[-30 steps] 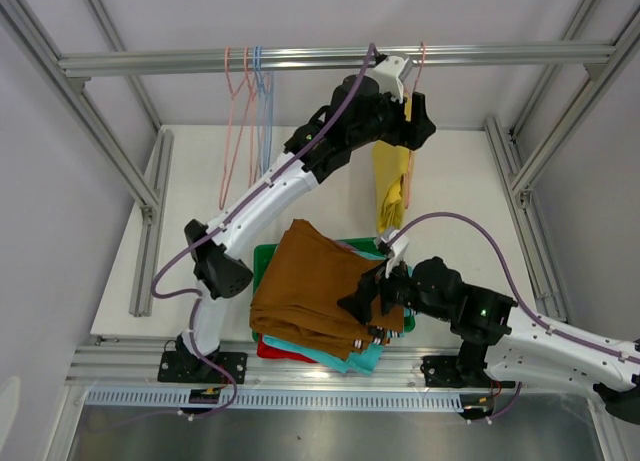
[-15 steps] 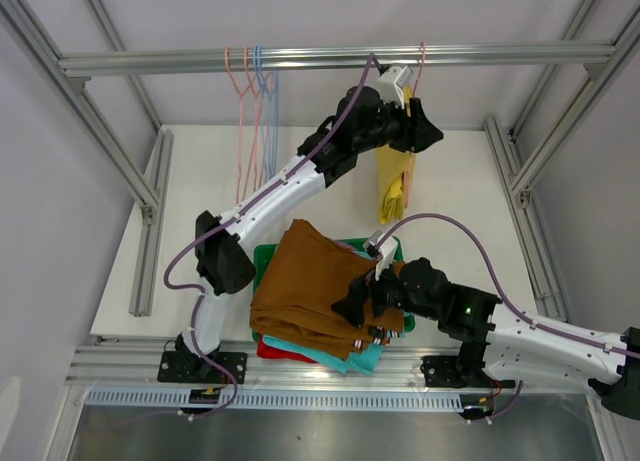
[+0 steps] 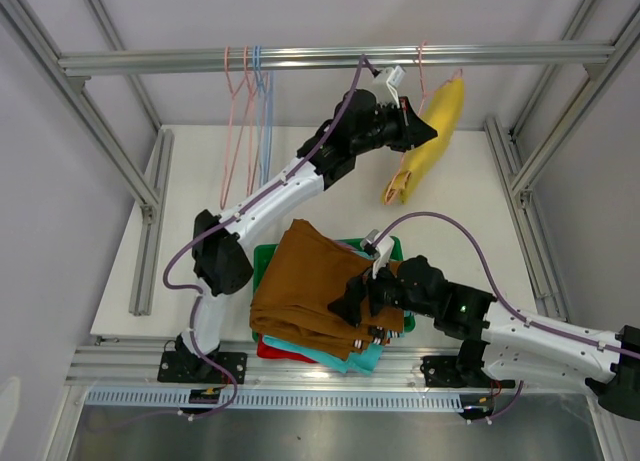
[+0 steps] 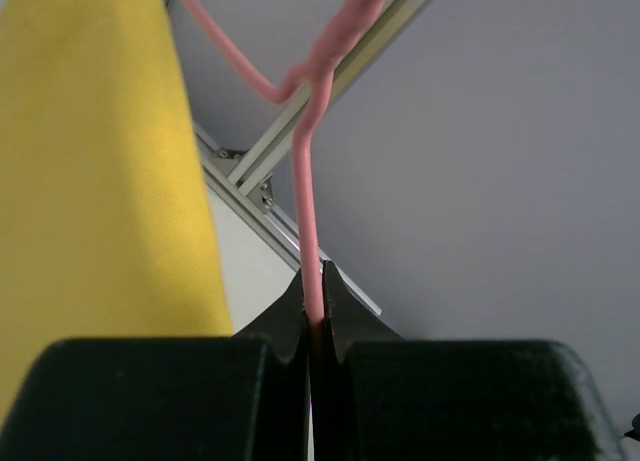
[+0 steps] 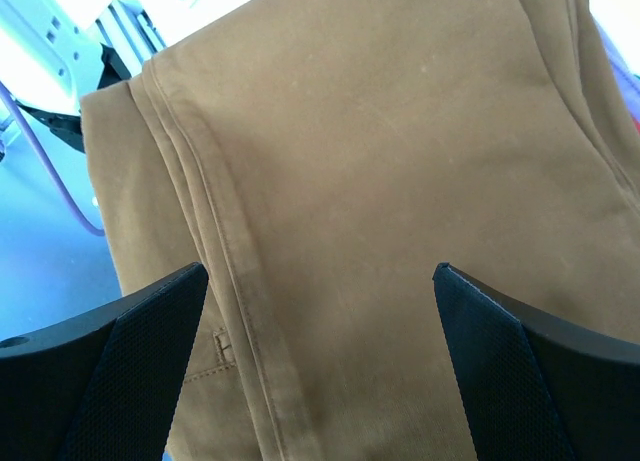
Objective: Remove the trousers from the hanger
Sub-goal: Pick up the hanger from the clothesline, then remove the trousers from the hanger.
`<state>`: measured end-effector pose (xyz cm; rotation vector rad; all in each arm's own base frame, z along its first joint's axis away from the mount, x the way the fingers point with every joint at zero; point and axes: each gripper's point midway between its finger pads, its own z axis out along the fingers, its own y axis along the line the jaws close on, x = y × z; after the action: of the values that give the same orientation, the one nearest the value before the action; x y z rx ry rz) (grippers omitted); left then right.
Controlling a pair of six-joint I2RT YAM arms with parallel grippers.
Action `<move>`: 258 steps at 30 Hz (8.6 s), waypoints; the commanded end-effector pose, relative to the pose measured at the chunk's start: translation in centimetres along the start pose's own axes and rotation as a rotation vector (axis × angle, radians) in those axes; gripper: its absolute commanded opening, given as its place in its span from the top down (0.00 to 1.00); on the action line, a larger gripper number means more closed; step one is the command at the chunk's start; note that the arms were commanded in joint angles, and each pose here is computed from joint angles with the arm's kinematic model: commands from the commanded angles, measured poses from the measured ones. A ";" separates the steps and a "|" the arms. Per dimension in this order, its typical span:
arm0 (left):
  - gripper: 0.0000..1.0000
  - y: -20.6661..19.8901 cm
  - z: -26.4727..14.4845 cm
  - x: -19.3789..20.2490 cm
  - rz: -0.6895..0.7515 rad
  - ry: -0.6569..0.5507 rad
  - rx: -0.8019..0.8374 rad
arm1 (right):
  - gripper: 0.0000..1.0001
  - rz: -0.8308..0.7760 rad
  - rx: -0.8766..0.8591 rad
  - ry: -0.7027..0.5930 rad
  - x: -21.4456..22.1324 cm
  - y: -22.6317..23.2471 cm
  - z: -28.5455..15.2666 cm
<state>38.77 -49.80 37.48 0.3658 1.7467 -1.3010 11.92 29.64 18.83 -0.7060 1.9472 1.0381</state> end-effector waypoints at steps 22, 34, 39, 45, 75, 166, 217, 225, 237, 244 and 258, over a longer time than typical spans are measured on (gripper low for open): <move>1.00 -11.2 -10.1 -16.3 0.307 -0.441 0.060 | 0.01 -0.004 -0.072 -0.016 -0.5 1.5 0.6; 1.00 -12.7 -12.3 -20.0 0.303 -0.564 0.076 | 0.00 0.003 -0.067 -0.002 0.1 1.5 0.9; 1.00 -13.7 -13.7 -20.7 0.285 -0.607 0.112 | 0.01 0.008 -0.068 -0.001 0.3 1.6 0.9; 1.00 -14.6 -15.4 -21.1 0.298 -0.625 0.121 | 0.00 0.010 -0.075 0.004 0.5 1.8 0.9; 0.99 0.2 -28.1 -12.1 0.369 -0.584 -0.671 | 0.01 -0.241 0.216 -0.269 -12.0 0.6 -4.8; 1.00 5.9 -29.3 -1.0 0.270 -0.253 -0.707 | 0.14 -0.224 0.203 -0.413 -22.7 -9.1 13.5; 0.99 5.5 -28.9 -0.6 0.286 -0.229 -0.670 | 1.00 -0.160 0.024 -0.358 -23.4 -6.3 14.3; 1.00 5.6 -28.6 -0.3 0.281 -0.218 -0.669 | 1.00 -0.203 0.108 -0.453 -28.6 -4.7 7.6; 1.00 6.2 -28.2 0.1 0.285 -0.203 -0.685 | 1.00 -0.217 0.158 -0.534 -30.9 -3.2 1.6; 1.00 6.6 -27.9 0.5 0.289 -0.191 -0.694 | 1.00 -0.211 0.173 -0.497 -29.0 -4.2 2.5; 1.00 6.6 -27.7 0.5 0.297 -0.186 -0.691 | 0.64 -0.156 0.232 -0.301 -19.4 -9.3 9.4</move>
<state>29.88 -22.46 31.25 0.0913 1.8495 -0.4018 31.55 34.48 27.92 -0.5688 1.7345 0.7755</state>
